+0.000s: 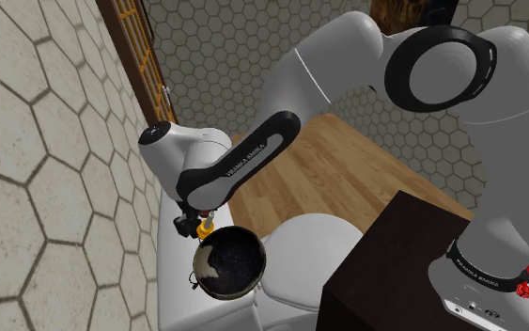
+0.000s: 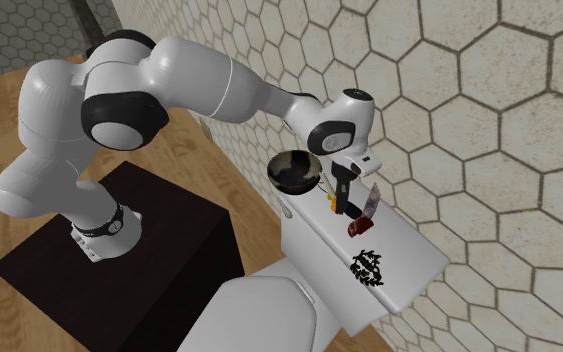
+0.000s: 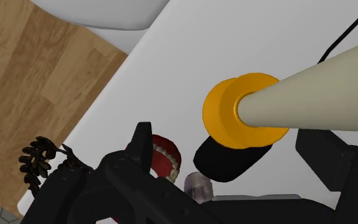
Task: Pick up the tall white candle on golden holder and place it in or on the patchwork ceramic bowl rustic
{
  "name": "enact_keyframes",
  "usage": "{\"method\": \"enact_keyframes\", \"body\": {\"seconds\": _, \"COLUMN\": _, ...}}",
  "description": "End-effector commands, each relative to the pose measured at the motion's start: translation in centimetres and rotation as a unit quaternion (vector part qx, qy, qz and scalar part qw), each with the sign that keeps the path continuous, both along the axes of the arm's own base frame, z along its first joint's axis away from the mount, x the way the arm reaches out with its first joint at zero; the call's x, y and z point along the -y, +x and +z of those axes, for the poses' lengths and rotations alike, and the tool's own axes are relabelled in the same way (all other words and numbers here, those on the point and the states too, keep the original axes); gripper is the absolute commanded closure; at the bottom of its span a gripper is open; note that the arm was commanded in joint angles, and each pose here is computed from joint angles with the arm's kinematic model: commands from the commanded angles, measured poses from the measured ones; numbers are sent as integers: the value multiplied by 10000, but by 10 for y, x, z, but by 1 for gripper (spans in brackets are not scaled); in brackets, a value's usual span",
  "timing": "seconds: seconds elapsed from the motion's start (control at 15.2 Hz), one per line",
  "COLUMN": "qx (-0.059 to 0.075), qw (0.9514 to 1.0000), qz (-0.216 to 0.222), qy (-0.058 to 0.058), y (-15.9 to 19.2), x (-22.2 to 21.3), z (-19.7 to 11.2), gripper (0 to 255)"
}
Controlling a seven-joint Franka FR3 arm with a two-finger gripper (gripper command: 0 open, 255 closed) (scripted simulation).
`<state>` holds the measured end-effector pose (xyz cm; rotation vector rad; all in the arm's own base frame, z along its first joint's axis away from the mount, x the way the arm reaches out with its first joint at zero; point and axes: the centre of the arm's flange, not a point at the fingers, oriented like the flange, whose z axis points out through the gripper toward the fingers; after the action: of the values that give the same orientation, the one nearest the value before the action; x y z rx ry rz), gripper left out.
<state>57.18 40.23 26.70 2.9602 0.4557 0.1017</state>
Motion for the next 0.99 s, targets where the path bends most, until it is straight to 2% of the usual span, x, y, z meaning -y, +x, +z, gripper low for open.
{"method": "enact_keyframes", "body": {"seconds": 0.0, "qx": 2, "qw": 10000, "qz": 0, "qy": 1, "y": 0, "x": 0, "z": -3, "gripper": 0}}
{"method": "enact_keyframes", "body": {"seconds": 0.4, "qx": 2, "qw": 10000, "qz": 0, "qy": 1, "y": 0, "x": 0, "z": -3, "gripper": 0}}
{"method": "enact_keyframes", "body": {"seconds": 0.46, "qx": 2, "qw": 10000, "qz": 0, "qy": 1, "y": 0, "x": 0, "z": -3, "gripper": 255}}
{"method": "enact_keyframes", "body": {"seconds": 0.92, "qx": 2, "qw": 10000, "qz": 0, "qy": 1, "y": 0, "x": 0, "z": -3, "gripper": 255}}
